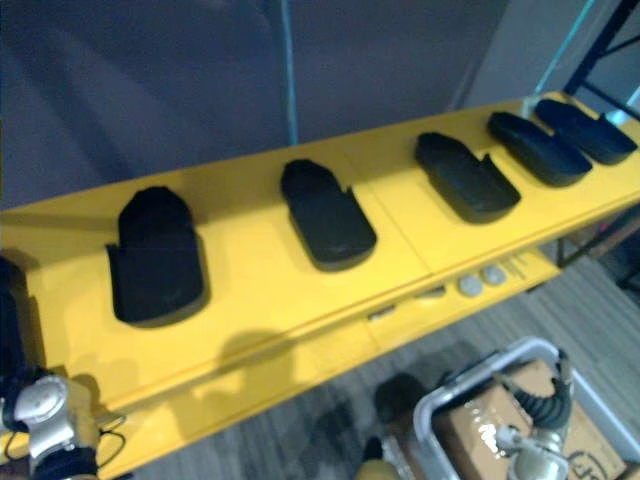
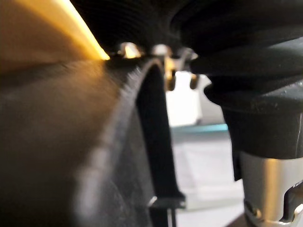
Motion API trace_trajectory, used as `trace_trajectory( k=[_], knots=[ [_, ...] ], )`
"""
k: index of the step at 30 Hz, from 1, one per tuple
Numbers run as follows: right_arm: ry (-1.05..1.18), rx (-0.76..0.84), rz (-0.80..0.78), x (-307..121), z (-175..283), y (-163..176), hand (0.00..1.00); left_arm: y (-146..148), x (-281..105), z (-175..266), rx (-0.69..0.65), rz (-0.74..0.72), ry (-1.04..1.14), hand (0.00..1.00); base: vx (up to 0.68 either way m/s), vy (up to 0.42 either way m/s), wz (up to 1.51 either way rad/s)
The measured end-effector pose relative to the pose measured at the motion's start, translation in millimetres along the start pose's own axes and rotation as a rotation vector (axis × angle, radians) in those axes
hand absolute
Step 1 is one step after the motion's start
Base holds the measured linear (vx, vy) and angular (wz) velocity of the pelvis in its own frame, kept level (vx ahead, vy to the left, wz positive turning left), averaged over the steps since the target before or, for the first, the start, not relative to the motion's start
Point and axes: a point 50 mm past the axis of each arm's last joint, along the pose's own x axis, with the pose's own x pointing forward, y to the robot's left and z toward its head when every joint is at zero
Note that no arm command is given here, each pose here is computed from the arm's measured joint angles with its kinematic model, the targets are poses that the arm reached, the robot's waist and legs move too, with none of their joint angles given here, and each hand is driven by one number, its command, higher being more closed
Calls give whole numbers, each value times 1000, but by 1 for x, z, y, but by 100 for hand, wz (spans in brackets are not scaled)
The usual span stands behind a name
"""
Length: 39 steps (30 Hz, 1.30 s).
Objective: Walk over and take plastic housings, then place them on the shelf
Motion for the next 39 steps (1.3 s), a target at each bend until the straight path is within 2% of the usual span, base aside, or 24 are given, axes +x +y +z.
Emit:
trace_trajectory(
  k=[19,29,34,39],
  knots=[
    [-42,-1,24,10,9,-7,0,-21,28,5,152,-53,111,0,-39,-20,-1],
    [-50,-2,34,8,8,-6,0,-22,30,11,120,-34,80,0,-44,-20,0],
    [-23,21,69,-2,2,7,0,-17,28,32,-8,-63,-72,0,-2,-1,5],
    [53,3,86,-25,-15,10,0,0,-8,66,-222,-162,-292,0,22,0,28]
  ],
)
